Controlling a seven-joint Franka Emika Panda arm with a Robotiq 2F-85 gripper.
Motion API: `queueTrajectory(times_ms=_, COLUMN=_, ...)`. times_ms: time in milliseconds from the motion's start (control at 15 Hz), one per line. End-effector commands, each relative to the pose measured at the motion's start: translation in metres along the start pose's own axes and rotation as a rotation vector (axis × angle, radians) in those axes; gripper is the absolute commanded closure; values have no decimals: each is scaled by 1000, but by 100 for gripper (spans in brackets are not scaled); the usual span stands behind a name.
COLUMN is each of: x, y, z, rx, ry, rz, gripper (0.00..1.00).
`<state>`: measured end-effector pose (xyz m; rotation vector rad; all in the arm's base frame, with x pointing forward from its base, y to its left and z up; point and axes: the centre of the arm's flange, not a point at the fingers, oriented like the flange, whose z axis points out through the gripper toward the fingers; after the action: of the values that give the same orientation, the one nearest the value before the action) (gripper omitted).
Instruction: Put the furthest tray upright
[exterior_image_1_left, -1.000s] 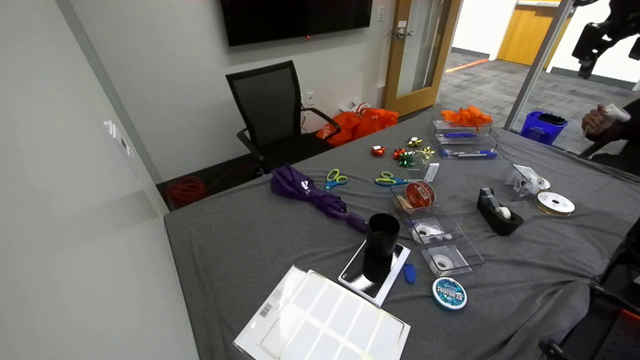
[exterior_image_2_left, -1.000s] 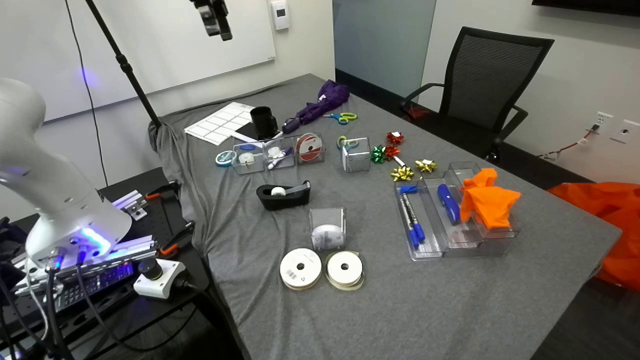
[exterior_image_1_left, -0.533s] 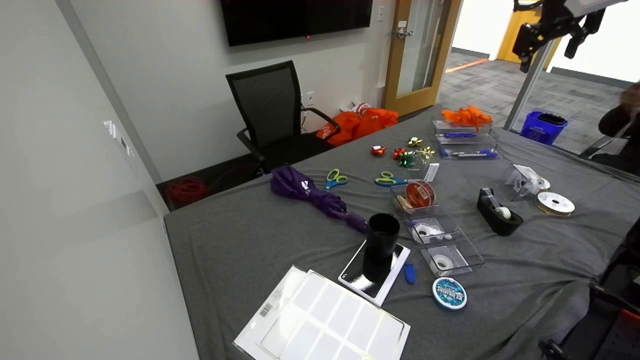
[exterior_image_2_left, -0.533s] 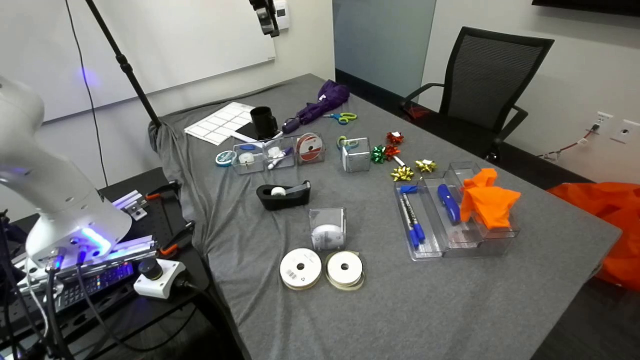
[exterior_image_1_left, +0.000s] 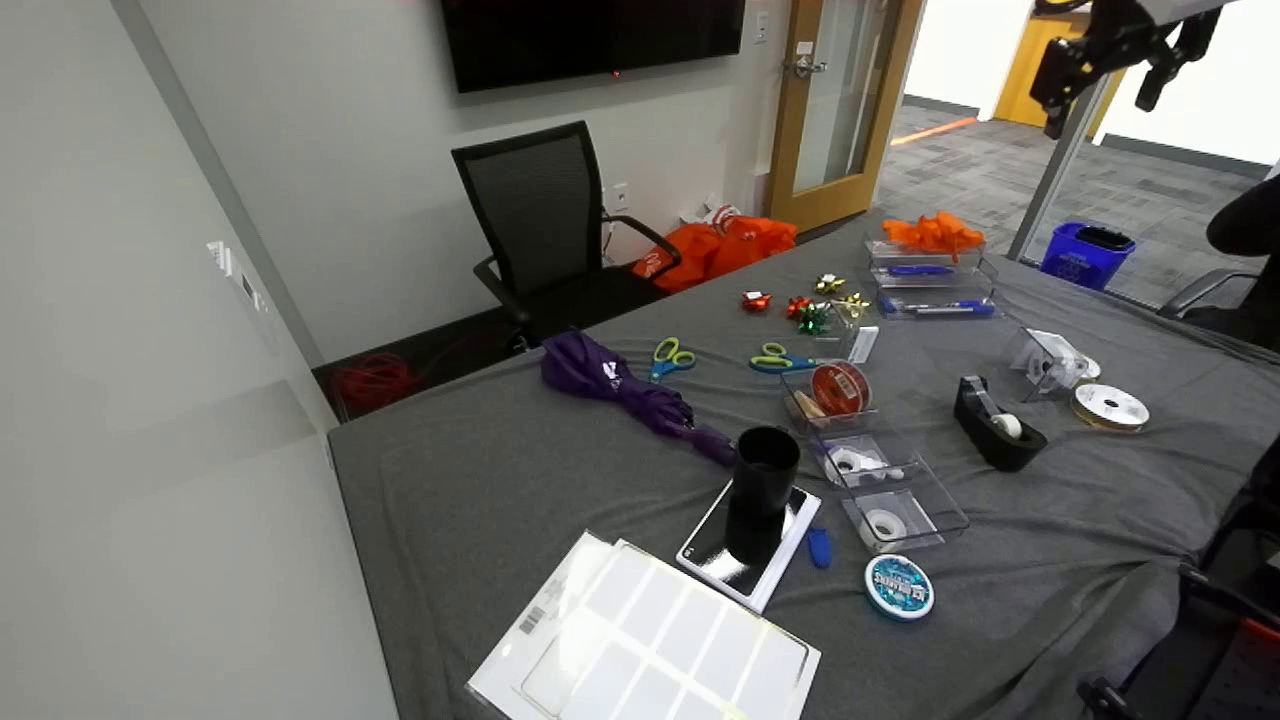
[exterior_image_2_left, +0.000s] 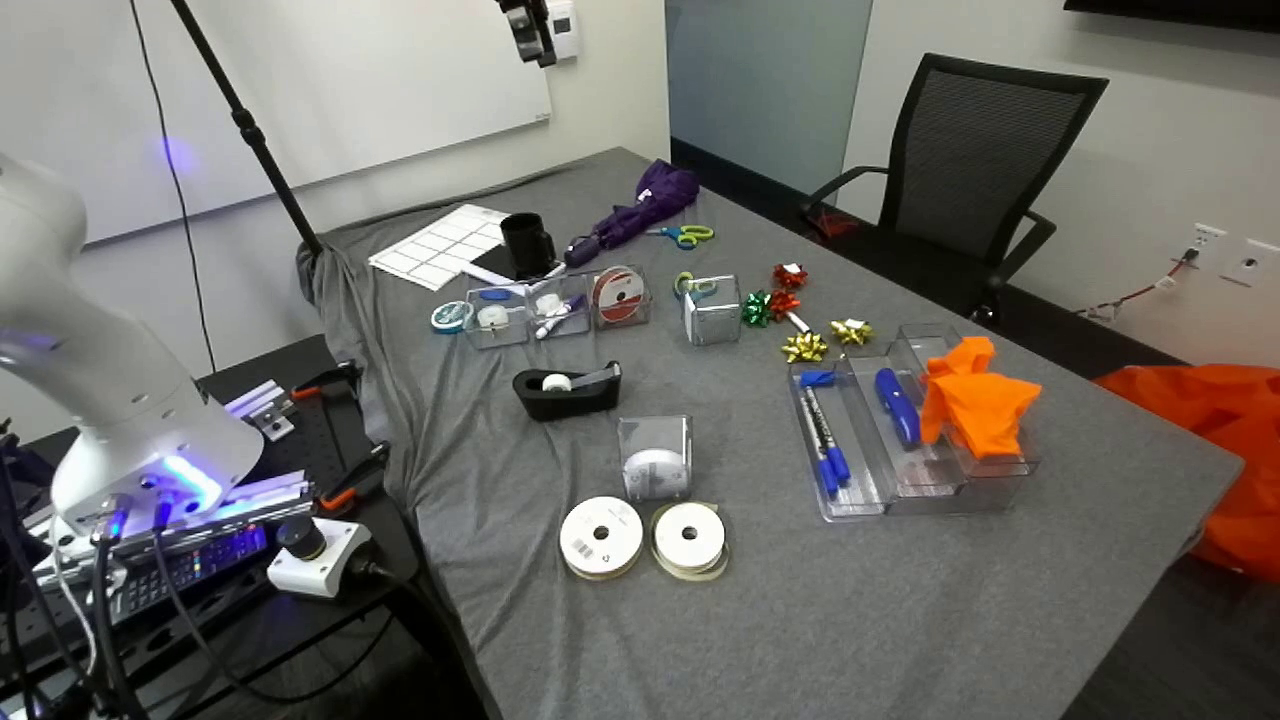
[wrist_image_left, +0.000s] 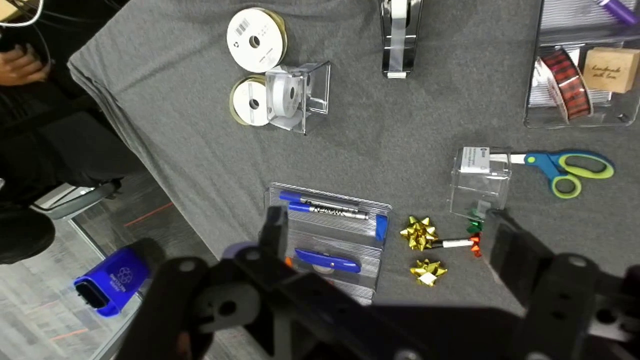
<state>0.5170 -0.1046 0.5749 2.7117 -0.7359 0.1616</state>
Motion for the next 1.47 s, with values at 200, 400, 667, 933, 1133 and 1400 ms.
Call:
queueTrajectory(times_ms=200, x=67, y=-92, z=40, rx=6, ry=-65, rz=136, gripper=0)
queueTrajectory(times_ms=400, x=104, y=-133, z=69, rx=19, ry=-76, rz=183, gripper=0)
queueTrajectory(times_ms=667, x=147, y=-170, z=113, rx=32, ry=-100, rz=212, gripper=0)
queueTrajectory(times_ms=933, x=177, y=-202, z=157, rx=2, ry=-87, rz=231, gripper=0)
queueTrajectory(times_ms=1133, x=189, y=-227, z=193, rx=-49, ry=-60, rz=235, gripper=0)
queueTrajectory(times_ms=1400, x=190, y=-246, z=236, rx=-127, ry=-35, rz=214, gripper=0)
